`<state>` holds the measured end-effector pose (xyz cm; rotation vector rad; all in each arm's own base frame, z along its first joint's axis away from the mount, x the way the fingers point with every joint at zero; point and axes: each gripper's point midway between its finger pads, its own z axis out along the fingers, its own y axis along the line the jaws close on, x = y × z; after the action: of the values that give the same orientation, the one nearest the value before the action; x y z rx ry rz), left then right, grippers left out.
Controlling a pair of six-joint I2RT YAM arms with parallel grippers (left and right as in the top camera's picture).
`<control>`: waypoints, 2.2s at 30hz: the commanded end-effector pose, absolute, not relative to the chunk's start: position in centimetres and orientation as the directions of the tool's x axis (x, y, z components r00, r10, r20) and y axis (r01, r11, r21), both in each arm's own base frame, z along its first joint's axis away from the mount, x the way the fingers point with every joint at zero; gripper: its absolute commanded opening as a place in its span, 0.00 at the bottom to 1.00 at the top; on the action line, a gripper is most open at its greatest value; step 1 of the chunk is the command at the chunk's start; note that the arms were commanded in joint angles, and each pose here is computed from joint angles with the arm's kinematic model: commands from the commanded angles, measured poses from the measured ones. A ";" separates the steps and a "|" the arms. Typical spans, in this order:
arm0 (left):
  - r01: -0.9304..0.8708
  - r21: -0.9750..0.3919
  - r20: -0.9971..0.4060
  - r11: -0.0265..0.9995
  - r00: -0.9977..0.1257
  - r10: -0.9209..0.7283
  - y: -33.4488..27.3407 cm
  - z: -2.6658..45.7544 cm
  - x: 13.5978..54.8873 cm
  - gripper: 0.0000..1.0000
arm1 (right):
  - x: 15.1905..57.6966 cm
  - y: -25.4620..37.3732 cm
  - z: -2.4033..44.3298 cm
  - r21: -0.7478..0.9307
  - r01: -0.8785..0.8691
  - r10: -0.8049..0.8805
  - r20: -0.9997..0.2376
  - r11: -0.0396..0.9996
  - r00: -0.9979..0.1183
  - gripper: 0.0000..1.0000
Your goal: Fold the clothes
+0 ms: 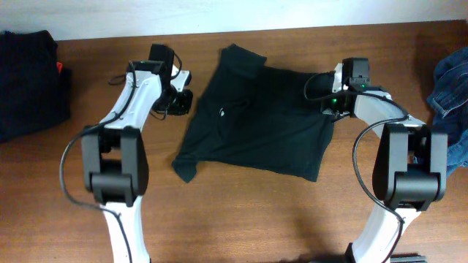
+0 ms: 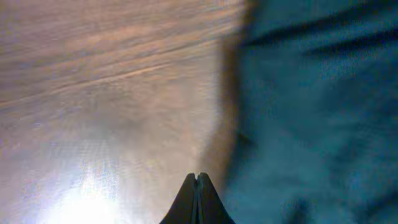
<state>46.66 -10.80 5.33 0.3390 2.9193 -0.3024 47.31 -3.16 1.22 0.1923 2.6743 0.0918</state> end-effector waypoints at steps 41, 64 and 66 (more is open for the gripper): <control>0.512 0.041 -0.412 0.858 -0.773 0.482 -23.1 6.1 48.3 0.64 | 40.9 4.3 8.5 0.299 0.081 0.101 -0.051 0.951 -0.994 0.99; 0.519 0.144 -0.343 0.842 -0.772 0.535 -24.7 4.3 46.4 0.49 | 40.4 2.0 7.9 0.169 0.093 0.102 -0.044 0.981 -0.994 0.99; 0.521 0.183 -0.346 0.834 -0.759 0.551 -25.1 4.5 46.3 0.50 | 40.5 2.0 7.9 0.166 0.093 0.102 -0.044 0.982 -0.994 0.99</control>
<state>46.50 -24.68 4.53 0.7995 2.6449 0.0227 40.65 2.32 7.92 0.1512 3.0698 0.2940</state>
